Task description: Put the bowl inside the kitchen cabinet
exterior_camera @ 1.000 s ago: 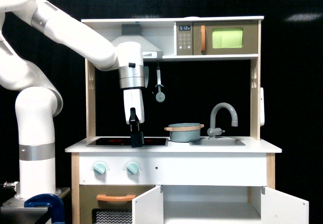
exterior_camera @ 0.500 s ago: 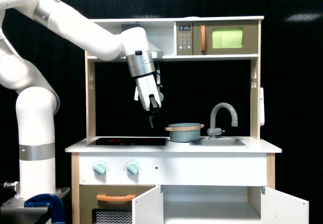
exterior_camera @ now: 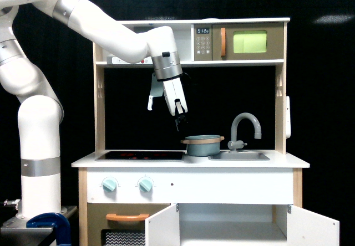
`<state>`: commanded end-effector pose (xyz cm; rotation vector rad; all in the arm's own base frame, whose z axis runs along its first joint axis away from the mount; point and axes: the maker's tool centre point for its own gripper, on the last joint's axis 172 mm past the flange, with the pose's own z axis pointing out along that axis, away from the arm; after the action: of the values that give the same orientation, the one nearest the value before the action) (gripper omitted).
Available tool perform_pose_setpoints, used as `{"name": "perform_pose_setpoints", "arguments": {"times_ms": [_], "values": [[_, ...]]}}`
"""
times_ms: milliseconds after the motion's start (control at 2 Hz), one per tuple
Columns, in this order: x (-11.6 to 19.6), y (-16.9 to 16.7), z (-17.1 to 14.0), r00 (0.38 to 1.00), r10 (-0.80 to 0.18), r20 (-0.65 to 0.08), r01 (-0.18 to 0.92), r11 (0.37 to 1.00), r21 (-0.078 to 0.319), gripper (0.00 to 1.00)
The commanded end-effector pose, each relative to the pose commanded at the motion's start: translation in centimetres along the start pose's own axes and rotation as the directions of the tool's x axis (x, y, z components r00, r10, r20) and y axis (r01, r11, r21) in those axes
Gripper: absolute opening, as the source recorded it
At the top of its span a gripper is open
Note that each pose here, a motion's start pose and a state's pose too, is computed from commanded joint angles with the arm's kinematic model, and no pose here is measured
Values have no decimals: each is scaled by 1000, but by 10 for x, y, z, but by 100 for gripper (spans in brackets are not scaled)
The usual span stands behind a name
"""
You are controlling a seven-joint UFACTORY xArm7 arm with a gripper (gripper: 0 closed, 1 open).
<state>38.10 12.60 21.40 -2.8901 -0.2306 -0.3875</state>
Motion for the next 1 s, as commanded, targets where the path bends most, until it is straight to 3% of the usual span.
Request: {"name": "perform_pose_setpoints", "arguments": {"times_ms": [500,1000], "values": [[19,-37,12,1000,0,0,0,995,96,100],[26,-40,30,987,159,18,-158,954,253,100]]}}
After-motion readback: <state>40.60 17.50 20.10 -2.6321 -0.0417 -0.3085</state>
